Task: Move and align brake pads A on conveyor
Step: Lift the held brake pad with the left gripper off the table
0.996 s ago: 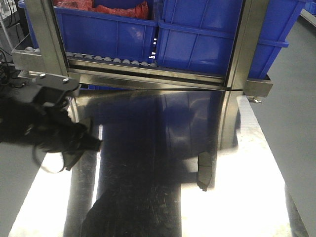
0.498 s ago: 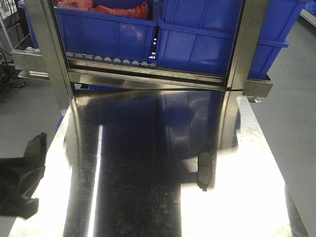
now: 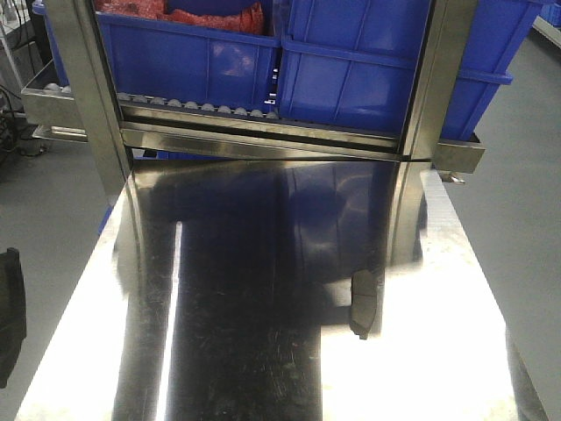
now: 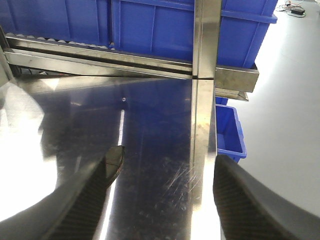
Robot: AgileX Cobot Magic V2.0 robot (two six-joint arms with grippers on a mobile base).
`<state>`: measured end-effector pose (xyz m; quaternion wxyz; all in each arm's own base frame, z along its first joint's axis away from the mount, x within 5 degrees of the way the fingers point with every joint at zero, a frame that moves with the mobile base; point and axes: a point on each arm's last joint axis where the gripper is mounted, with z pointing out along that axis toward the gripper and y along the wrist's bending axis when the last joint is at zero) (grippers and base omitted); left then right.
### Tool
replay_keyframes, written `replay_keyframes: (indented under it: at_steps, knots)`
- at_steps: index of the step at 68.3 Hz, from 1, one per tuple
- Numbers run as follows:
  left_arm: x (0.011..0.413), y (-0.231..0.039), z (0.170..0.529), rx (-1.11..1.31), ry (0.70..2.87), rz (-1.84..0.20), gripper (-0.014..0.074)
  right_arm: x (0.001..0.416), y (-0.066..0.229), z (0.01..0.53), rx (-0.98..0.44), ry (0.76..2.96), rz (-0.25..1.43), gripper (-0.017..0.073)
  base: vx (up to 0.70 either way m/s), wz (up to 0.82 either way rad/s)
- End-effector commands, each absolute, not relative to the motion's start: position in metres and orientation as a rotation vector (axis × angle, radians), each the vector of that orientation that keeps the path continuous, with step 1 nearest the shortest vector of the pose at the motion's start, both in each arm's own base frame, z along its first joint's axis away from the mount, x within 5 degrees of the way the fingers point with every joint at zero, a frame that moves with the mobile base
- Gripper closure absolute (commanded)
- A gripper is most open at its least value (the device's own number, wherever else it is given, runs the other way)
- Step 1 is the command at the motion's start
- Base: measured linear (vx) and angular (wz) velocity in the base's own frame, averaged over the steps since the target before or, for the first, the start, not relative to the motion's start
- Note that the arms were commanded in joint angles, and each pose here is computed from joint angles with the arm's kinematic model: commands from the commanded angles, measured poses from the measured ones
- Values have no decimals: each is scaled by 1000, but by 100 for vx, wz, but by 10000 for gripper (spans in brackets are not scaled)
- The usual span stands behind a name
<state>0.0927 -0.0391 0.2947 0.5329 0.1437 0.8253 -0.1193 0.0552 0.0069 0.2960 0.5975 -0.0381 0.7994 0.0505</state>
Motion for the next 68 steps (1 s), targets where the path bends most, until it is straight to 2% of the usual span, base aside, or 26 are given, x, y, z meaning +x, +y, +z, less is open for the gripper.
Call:
replay_keyframes:
  at_steps: [1,68]
  knots:
    - [95,-41,311,330,1855,-314,600,56,7,310,-90,1768,107,106,0,0]
    - [95,-41,311,330,1855,-314,600,56,7,309,-82,1774,122,106,0,0]
